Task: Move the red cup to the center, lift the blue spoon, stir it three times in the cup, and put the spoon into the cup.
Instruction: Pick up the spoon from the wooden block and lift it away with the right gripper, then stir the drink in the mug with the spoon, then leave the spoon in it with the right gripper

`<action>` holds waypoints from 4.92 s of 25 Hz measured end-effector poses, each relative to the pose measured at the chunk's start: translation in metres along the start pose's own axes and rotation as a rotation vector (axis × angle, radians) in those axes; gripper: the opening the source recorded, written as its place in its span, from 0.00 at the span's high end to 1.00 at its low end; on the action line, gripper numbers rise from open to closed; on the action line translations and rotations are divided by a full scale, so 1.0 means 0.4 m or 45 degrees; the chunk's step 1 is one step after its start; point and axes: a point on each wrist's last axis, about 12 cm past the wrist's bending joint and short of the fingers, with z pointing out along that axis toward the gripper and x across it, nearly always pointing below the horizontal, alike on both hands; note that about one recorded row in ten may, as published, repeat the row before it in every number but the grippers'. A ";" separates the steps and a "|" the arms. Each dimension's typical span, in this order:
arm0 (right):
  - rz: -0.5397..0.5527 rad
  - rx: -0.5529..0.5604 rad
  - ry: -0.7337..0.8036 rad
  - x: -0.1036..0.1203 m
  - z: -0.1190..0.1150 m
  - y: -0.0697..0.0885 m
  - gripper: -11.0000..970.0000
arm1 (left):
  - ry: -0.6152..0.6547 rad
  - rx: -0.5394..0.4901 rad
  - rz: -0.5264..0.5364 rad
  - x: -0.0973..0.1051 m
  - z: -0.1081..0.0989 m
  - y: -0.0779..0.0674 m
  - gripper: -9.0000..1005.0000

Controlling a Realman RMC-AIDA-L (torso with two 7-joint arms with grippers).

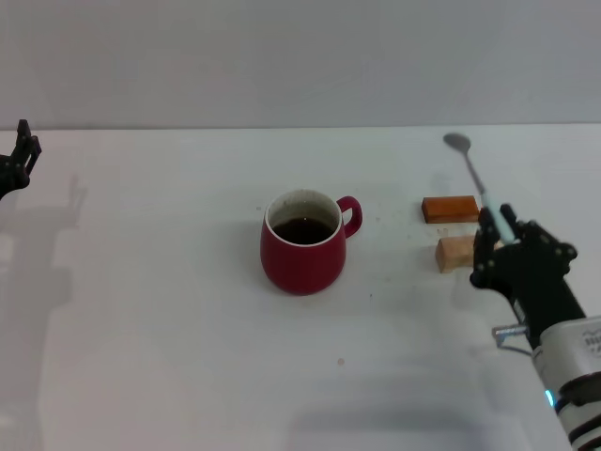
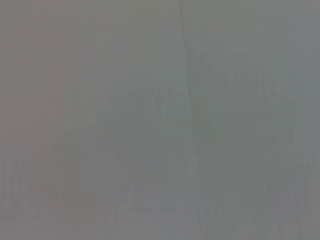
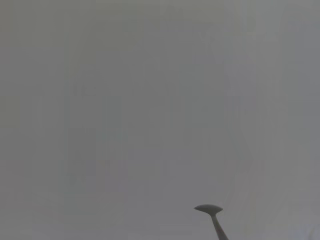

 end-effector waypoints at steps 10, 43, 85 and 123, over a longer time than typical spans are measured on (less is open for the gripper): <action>0.053 0.061 -0.144 -0.043 0.008 -0.014 0.80 | 0.007 0.000 -0.001 0.001 0.002 -0.001 0.15; 0.279 -0.389 -0.133 -0.124 -0.004 -0.101 0.79 | 0.041 0.025 -0.011 0.000 0.014 -0.020 0.15; -0.100 -0.503 0.121 -0.380 0.119 0.064 0.77 | 0.061 0.018 -0.012 0.007 0.011 -0.015 0.15; -0.394 -0.662 0.626 -0.585 0.126 0.108 0.75 | 0.063 0.012 -0.011 0.008 0.010 -0.011 0.15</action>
